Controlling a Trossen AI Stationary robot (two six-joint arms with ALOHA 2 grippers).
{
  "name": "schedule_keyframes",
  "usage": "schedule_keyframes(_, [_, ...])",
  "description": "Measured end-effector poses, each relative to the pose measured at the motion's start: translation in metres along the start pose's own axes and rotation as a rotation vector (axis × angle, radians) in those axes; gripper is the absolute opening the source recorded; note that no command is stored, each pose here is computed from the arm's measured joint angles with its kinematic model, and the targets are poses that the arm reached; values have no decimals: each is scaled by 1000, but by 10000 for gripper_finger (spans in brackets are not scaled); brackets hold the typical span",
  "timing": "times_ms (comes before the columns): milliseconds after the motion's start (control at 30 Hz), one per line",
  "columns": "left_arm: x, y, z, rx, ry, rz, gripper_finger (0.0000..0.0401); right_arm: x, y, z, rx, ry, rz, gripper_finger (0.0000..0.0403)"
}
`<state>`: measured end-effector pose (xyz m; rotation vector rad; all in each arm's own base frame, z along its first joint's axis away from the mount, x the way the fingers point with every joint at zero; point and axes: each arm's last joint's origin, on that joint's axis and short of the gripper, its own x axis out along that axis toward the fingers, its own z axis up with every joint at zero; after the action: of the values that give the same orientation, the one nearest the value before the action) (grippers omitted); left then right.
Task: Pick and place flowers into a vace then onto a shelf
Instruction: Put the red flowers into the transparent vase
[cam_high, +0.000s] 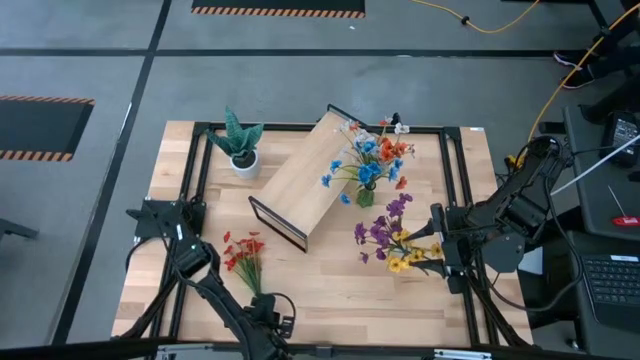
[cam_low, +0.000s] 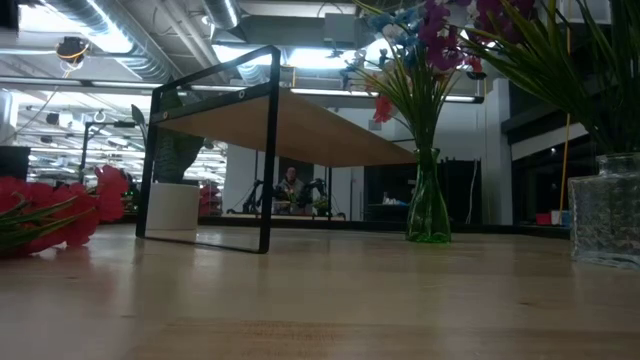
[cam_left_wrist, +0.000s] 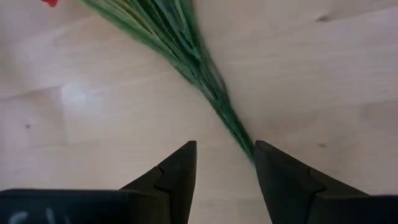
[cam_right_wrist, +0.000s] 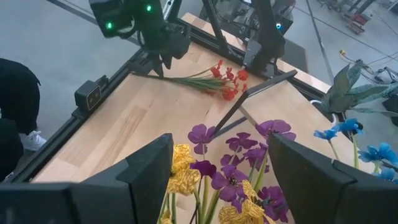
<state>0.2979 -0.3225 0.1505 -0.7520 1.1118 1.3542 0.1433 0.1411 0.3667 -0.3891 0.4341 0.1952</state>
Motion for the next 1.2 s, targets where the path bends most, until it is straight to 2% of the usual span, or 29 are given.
schedule_keyframes(100, [7, -2, -3, 3, -25, -4, 155, 0, 0, 0, 18, 0, 0, 266])
schedule_keyframes(267, [8, -9, -5, -6, -47, -84, 155, 0, 0, 0, 21, 0, 0, 266])
schedule_keyframes(633, [10, -13, -3, -27, 4, -58, 155, 0, 0, 0, 21, 0, 0, 266])
schedule_keyframes(867, [28, -18, -12, -32, -11, -17, 155, 0, 0, -1, 33, 8, 9, 266])
schedule_keyframes(1200, [28, -17, -13, -37, -9, -10, 155, -1, 2, -2, 33, 17, 18, 266])
